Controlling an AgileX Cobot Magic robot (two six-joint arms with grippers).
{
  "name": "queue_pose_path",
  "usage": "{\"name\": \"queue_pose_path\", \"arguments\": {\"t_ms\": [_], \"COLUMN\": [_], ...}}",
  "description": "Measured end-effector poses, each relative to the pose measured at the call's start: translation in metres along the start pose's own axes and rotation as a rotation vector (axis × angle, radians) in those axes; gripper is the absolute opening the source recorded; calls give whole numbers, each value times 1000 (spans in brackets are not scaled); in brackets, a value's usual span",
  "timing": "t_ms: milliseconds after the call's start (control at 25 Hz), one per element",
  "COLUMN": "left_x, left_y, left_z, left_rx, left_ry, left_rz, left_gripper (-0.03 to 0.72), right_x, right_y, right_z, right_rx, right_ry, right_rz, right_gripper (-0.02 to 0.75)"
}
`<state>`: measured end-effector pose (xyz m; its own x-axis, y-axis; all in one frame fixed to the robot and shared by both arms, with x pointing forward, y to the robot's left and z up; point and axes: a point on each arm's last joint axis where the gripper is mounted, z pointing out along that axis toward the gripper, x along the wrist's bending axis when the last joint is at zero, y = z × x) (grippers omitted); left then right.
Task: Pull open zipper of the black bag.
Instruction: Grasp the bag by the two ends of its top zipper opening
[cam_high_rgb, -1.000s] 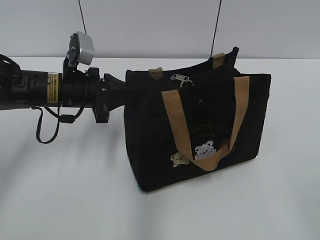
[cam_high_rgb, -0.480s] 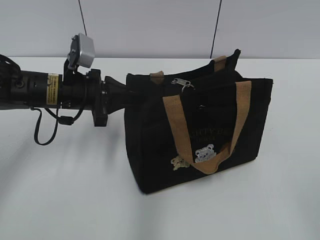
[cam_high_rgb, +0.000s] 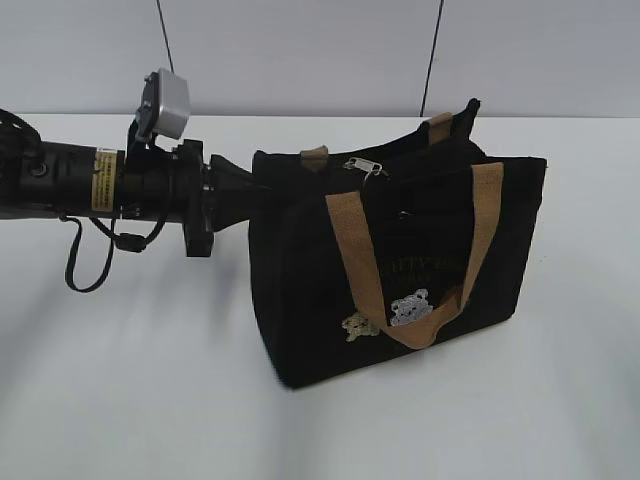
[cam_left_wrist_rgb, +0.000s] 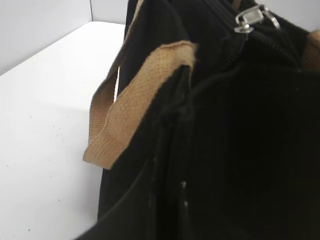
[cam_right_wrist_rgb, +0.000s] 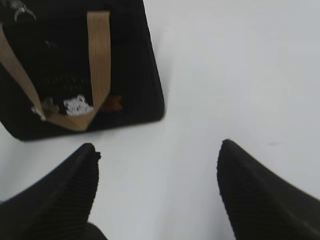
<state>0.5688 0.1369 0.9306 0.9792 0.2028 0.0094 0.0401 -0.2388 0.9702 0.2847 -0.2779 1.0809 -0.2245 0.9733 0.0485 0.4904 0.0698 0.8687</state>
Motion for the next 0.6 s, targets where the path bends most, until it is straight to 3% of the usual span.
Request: {"name": "queue_pose_path", "arguments": {"t_ms": [160, 320, 600], "left_x": [0, 0, -1], "left_y": [0, 0, 0], "left_z": [0, 0, 0], "left_rx": [0, 0, 1], "left_ry": [-1, -2, -8], "left_rz": [0, 1, 4], "left_gripper": [15, 15, 15], "right_x": [-6, -13, -26], "right_y": [23, 51, 115], "right_z": [17, 37, 83], "right_rx": [-51, 47, 197], "right_ry": [3, 18, 81], "right_rz": [38, -34, -145], "right_gripper": [479, 405, 389]}}
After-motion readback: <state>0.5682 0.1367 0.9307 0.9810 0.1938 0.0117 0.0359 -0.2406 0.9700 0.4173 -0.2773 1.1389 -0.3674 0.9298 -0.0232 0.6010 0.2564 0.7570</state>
